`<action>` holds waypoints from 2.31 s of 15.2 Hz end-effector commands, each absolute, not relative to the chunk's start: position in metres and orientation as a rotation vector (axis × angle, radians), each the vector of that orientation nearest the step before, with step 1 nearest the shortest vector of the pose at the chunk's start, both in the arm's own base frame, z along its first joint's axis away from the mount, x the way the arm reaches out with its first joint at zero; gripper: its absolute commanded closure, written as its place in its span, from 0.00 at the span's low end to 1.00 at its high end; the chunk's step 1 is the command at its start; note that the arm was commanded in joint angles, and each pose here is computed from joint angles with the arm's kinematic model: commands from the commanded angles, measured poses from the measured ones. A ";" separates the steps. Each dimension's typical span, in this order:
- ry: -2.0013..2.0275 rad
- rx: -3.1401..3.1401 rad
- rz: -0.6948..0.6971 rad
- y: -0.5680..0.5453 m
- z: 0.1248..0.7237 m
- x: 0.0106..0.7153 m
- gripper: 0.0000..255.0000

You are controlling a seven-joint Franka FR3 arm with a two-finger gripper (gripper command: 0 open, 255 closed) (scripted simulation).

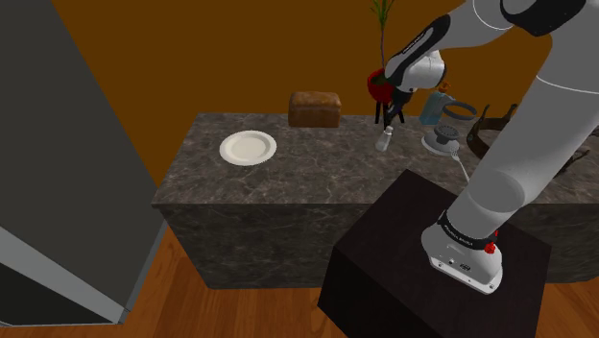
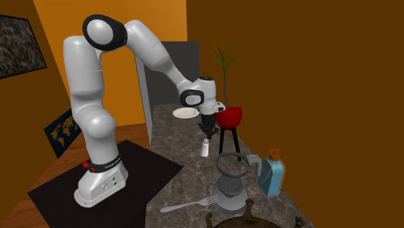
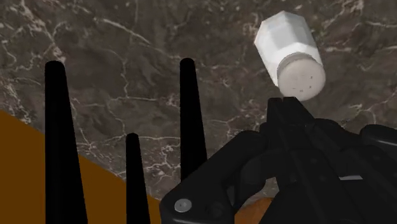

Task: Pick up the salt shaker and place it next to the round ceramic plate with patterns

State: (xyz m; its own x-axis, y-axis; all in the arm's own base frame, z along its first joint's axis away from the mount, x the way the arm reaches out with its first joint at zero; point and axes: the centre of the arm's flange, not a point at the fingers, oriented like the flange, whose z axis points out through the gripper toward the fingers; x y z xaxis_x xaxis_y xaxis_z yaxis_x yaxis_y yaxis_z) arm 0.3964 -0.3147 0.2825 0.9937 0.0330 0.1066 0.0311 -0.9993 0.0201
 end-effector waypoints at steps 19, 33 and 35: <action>0.130 3.358 -0.138 -0.336 0.238 0.379 0.00; 0.130 3.358 -0.138 -0.336 0.238 0.379 1.00; 0.127 3.315 -0.222 -0.327 0.249 0.394 0.00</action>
